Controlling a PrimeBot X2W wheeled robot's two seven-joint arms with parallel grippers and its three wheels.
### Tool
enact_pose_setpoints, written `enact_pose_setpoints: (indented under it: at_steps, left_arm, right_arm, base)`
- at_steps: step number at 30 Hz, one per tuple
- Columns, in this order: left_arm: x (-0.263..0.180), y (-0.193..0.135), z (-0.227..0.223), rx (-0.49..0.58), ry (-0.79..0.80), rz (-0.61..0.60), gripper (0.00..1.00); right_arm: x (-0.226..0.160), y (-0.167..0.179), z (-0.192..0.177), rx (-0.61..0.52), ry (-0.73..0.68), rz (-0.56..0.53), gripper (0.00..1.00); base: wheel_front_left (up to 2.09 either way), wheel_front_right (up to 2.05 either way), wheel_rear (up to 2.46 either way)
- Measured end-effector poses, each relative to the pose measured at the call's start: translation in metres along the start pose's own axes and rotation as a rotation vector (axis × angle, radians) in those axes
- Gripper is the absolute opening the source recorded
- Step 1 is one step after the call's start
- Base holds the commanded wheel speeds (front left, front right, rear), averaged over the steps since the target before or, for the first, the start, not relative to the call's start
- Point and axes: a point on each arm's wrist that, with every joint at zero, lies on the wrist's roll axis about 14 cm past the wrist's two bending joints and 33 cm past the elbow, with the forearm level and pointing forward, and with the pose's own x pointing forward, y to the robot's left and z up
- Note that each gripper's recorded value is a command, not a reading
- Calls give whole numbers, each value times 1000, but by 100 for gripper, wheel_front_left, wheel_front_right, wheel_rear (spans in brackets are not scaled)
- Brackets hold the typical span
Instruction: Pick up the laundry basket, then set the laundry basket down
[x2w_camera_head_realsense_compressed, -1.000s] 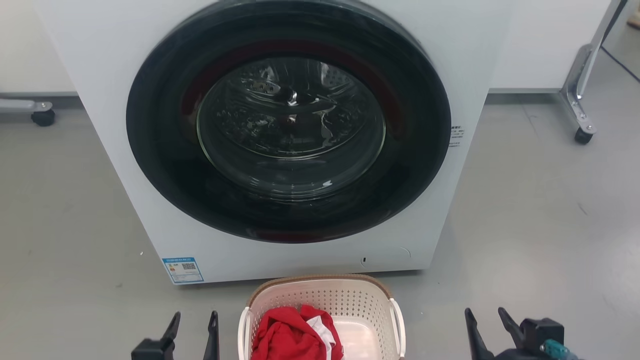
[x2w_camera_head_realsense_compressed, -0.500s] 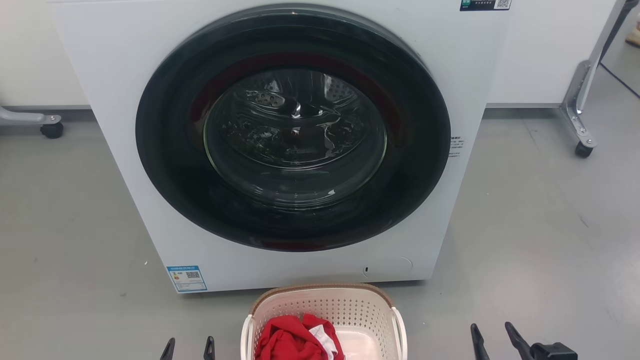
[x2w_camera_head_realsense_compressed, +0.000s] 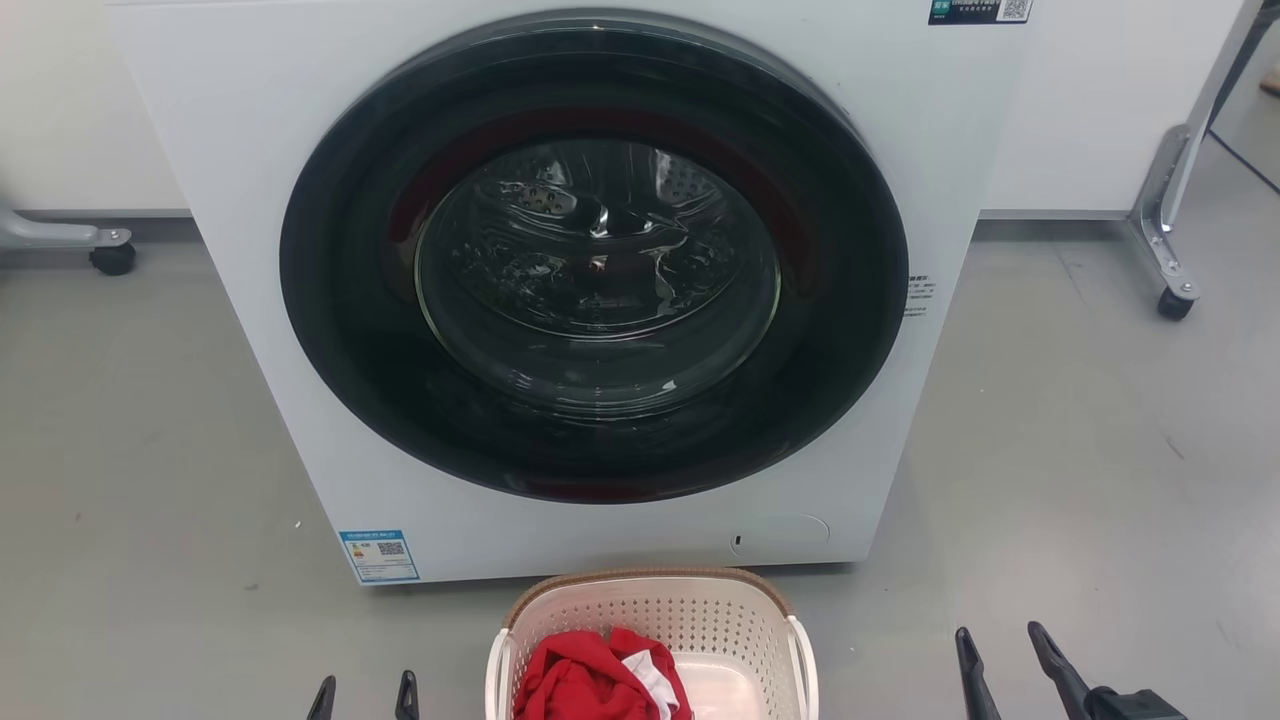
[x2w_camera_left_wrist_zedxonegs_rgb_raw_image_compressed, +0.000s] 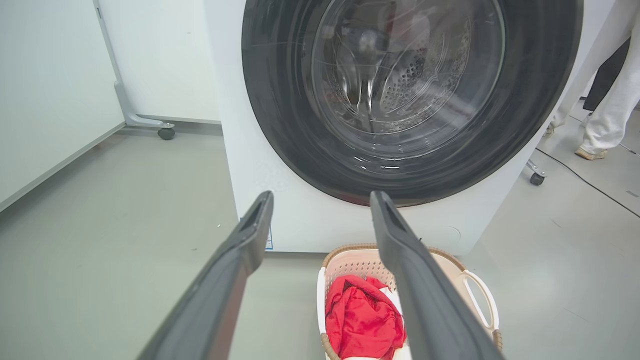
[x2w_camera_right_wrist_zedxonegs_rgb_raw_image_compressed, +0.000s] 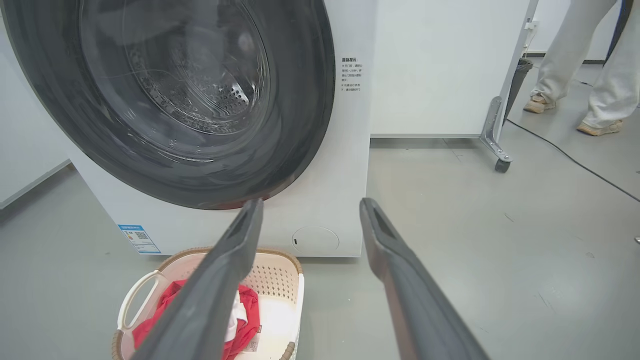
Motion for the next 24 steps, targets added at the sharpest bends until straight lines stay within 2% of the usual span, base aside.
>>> enact_pose_setpoints:
  at_steps: [24]
  left_arm:
    - [2,2,5,9,-17,10,100]
  right_arm:
    - [-6,-8,13,-18,-55,-45,100]
  base:
    - [0,0,0]
